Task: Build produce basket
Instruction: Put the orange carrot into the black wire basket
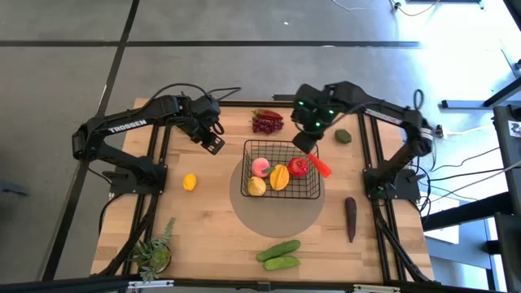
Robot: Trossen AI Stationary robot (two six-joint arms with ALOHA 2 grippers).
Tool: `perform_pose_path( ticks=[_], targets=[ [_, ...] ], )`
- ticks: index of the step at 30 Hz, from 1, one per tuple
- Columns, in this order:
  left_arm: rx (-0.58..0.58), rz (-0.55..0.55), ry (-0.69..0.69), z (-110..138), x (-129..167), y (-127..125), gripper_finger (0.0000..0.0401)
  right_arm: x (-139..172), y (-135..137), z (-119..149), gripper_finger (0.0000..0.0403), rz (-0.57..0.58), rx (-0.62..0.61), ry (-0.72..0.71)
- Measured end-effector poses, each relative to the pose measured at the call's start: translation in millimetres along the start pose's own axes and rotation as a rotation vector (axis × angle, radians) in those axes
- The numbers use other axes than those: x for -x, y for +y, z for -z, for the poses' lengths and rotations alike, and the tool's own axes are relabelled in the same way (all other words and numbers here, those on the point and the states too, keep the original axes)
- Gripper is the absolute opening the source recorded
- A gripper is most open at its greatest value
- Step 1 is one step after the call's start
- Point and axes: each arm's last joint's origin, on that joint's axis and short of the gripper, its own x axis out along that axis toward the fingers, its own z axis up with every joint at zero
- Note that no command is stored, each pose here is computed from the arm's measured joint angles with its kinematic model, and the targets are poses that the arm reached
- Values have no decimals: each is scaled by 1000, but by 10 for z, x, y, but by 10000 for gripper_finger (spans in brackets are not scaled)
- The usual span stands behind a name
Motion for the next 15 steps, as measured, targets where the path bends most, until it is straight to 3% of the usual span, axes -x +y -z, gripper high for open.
perform_pose_path(
  ticks=[6, 15],
  targets=[
    [-16, 1, 1, 0, 0, 1, 80, -223, -15, -208, 2, -15, 43, 72],
    [-20, 2, -1, -2, 0, 0, 80, -561, -148, -229, 2, 43, -63, 330]
  ],
)
